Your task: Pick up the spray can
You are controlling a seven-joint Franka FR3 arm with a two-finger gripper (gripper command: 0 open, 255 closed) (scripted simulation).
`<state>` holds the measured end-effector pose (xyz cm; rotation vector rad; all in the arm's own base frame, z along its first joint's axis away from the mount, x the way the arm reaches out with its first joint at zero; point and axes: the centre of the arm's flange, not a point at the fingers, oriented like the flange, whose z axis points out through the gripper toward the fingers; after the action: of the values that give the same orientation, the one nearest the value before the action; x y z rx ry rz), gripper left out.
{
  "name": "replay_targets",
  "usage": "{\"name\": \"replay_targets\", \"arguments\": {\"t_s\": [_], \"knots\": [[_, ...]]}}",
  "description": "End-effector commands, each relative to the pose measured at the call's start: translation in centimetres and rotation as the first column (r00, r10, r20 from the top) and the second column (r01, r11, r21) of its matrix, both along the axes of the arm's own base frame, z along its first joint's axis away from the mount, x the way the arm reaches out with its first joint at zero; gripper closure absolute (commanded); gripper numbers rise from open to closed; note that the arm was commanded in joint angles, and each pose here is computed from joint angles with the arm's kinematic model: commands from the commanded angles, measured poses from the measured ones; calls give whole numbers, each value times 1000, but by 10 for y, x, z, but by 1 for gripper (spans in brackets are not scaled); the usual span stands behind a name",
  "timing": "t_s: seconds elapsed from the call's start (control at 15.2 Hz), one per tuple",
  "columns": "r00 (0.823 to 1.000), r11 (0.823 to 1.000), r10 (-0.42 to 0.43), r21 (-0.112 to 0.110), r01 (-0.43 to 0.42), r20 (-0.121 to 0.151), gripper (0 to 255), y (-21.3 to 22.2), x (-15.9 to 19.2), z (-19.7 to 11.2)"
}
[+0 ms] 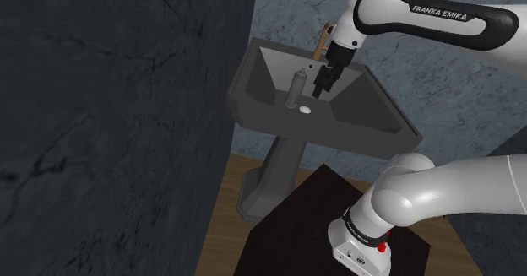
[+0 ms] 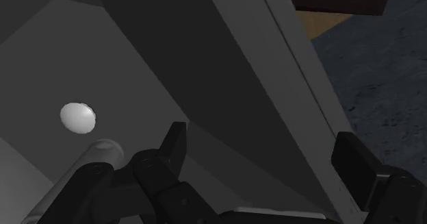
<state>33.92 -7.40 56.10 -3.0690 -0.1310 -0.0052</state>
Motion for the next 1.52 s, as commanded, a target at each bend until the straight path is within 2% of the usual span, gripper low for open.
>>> {"name": "replay_targets", "arguments": {"t_s": [0.0,0.66,1.32,1.45], "knots": [[1000,1000,9,-3,-9,22,0,-19,14,-7],[991,999,51,-14,-50,124,0,-110,91,-27],[970,996,93,-30,-88,225,0,-199,173,-38],[968,995,96,-31,-91,232,0,-205,179,-44]]}}
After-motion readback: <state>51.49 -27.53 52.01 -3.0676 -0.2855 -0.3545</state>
